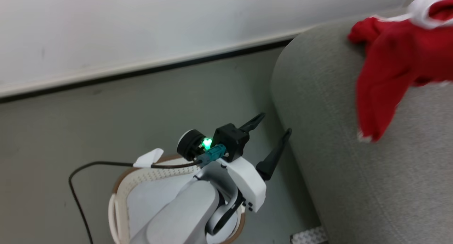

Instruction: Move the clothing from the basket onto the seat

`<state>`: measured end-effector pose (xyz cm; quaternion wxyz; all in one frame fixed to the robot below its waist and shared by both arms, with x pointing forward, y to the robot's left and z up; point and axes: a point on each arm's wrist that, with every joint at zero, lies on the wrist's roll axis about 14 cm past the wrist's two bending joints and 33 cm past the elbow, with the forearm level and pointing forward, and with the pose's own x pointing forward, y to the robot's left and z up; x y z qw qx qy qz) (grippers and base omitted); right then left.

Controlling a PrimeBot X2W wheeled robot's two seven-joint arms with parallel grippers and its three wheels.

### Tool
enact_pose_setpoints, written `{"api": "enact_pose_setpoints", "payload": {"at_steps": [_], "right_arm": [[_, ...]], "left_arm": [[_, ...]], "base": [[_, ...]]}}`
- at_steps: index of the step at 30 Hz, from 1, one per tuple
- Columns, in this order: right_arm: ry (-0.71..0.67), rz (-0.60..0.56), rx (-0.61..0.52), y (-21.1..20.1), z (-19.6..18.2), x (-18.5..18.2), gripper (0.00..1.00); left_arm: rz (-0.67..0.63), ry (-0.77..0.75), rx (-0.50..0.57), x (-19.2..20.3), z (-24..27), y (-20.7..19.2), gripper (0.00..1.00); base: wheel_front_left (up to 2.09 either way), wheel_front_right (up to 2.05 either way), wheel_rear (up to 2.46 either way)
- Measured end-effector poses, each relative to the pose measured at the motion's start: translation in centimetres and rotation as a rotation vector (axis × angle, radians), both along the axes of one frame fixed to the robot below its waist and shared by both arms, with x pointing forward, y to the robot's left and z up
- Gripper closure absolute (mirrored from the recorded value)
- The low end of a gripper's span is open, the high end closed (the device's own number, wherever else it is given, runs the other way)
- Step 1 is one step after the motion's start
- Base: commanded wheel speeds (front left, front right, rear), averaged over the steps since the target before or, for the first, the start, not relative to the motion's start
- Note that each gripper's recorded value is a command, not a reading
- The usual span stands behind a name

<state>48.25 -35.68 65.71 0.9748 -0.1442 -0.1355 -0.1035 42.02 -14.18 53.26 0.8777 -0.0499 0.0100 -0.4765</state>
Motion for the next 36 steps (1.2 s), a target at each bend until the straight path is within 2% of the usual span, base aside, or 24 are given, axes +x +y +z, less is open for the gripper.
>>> {"api": "enact_pose_setpoints", "payload": {"at_steps": [6, 9, 14, 18, 19, 20, 21, 25, 29, 33, 36], "right_arm": [[-0.034, -0.141, 0.042, -5.9, 2.1, 4.0, 1.00], [-0.006, -0.234, 0.034, -9.2, 1.2, 4.9, 1.00], [0.162, -0.360, 0.032, -12.8, -5.2, 5.1, 1.00], [0.341, -0.453, 0.116, -14.5, -13.6, 2.4, 1.00], [0.383, -0.473, 0.128, -14.8, -15.2, 1.4, 0.85], [0.424, -0.488, 0.142, -14.8, -16.8, 0.6, 0.59], [0.449, -0.499, 0.161, -14.6, -18.0, -0.2, 0.00], [0.516, -0.511, 0.181, -13.7, -20.7, -2.7, 0.00], [0.548, -0.498, 0.182, -12.6, -21.5, -4.5, 0.00], [0.537, -0.473, 0.170, -11.5, -20.8, -5.9, 0.00], [0.478, -0.428, 0.141, -10.1, -19.0, -6.0, 0.00]], "left_arm": [[0.044, 0.038, -0.011, 2.9, -2.3, 1.3, 0.00], [0.069, 0.059, -0.022, 3.9, -3.5, 2.2, 0.00], [0.120, 0.095, -0.016, 5.1, -5.6, 4.0, 0.00], [0.158, 0.121, 0.002, 5.6, -7.2, 5.3, 0.00], [0.163, 0.126, 0.008, 5.6, -7.5, 5.5, 0.00], [0.167, 0.131, 0.013, 5.6, -7.7, 5.8, 0.00], [0.171, 0.135, 0.017, 5.6, -7.9, 5.9, 0.00], [0.195, 0.142, 0.020, 5.4, -8.0, 6.6, 0.00], [0.219, 0.141, 0.008, 4.9, -7.4, 7.1, 0.00], [0.266, 0.136, -0.011, 4.5, -6.5, 8.2, 0.00], [0.319, 0.116, -0.027, 4.3, -5.5, 9.5, 0.00]], "base": [[0.00, 0.00, 0.00], [0.00, 0.00, 0.00], [0.00, 0.00, 0.00], [0.00, 0.00, 0.00], [0.00, 0.00, 0.00], [0.00, 0.00, 0.00], [0.00, 0.00, 0.00], [0.00, 0.00, 0.00], [0.00, 0.00, 0.00], [0.00, 0.00, 0.00], [0.00, 0.00, 0.00]]}}
